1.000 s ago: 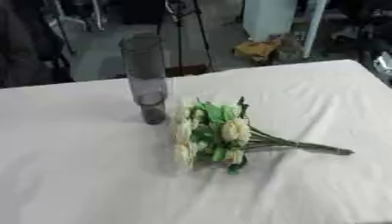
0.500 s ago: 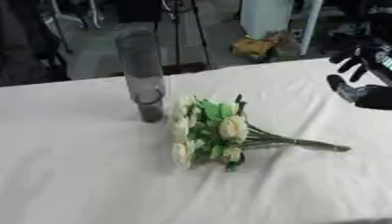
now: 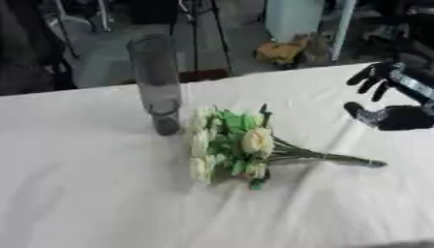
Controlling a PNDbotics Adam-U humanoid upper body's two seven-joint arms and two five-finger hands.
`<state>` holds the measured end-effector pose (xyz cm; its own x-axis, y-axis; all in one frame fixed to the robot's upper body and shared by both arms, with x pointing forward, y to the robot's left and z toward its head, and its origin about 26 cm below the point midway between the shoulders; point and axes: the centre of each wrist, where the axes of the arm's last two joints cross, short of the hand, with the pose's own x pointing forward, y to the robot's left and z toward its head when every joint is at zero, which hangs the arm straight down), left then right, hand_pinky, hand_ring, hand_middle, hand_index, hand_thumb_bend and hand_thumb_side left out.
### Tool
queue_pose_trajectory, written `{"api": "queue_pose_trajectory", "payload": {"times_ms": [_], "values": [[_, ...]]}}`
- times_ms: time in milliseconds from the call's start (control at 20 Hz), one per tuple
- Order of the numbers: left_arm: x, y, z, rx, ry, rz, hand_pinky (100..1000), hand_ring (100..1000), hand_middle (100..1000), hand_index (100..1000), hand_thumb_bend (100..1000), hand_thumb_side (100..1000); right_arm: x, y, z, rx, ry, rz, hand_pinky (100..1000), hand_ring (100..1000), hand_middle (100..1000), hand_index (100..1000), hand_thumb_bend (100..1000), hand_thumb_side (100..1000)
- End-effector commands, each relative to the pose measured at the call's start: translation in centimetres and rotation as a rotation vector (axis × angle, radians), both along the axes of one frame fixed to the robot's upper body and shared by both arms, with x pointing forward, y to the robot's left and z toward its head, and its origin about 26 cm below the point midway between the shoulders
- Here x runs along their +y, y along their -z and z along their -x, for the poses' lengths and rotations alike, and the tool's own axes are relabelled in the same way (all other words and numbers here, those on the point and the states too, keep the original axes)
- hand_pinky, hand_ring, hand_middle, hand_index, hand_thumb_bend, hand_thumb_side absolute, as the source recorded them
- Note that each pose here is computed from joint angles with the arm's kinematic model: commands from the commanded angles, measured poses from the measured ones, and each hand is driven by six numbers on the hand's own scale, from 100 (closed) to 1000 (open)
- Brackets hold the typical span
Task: Arrange flowers into the vase.
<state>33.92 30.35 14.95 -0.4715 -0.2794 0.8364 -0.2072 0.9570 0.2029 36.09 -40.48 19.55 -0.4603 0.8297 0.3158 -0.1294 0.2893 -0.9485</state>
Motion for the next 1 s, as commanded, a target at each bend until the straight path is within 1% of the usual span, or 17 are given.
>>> {"api": "queue_pose_trajectory", "payload": {"times_ms": [50, 100, 150, 200, 450, 550, 700, 750, 1000], "values": [[0.0, -0.9, -0.2, -0.022, 0.014, -0.016, 640, 608, 611, 726, 503, 918, -0.3, -0.9, -0.3, -0.012, -0.002, 0.045, 571, 711, 739, 796, 356, 422], [0.0, -0.9, -0.2, -0.022, 0.014, -0.016, 640, 608, 611, 726, 503, 918, -0.3, -0.9, -0.3, -0.011, -0.003, 0.047, 571, 711, 739, 796, 356, 422], [0.0, -0.9, -0.2, -0.022, 0.015, -0.015, 640, 608, 611, 726, 501, 919, -0.3, -0.9, -0.4, -0.01, -0.004, 0.05, 576, 714, 741, 798, 381, 402], [-0.1, -0.9, -0.2, -0.02, 0.02, -0.013, 639, 607, 611, 726, 501, 919, 0.0, -0.8, -0.6, -0.003, -0.011, 0.057, 576, 713, 741, 799, 384, 397], [-0.3, -0.8, -0.2, -0.015, 0.027, -0.008, 638, 607, 611, 725, 498, 921, 0.4, -0.6, -1.3, 0.02, -0.027, 0.07, 576, 713, 742, 804, 372, 399], [-0.4, -0.7, -0.3, -0.012, 0.031, -0.006, 638, 607, 611, 725, 498, 921, 0.9, -0.2, -1.9, 0.042, -0.037, 0.076, 576, 713, 742, 804, 372, 399], [-0.4, -0.6, -0.3, -0.011, 0.032, -0.005, 638, 607, 611, 725, 497, 922, 1.0, 0.0, -2.2, 0.051, -0.042, 0.08, 577, 713, 742, 804, 373, 399], [-0.5, -0.6, -0.3, -0.009, 0.033, -0.002, 637, 606, 610, 725, 492, 925, 1.2, 0.1, -2.4, 0.059, -0.045, 0.082, 578, 713, 742, 805, 358, 413], [-0.7, -0.5, -0.3, -0.008, 0.04, 0.007, 637, 606, 610, 725, 491, 925, 1.7, 1.3, -3.7, 0.096, -0.044, 0.096, 577, 712, 740, 804, 359, 417]]}}
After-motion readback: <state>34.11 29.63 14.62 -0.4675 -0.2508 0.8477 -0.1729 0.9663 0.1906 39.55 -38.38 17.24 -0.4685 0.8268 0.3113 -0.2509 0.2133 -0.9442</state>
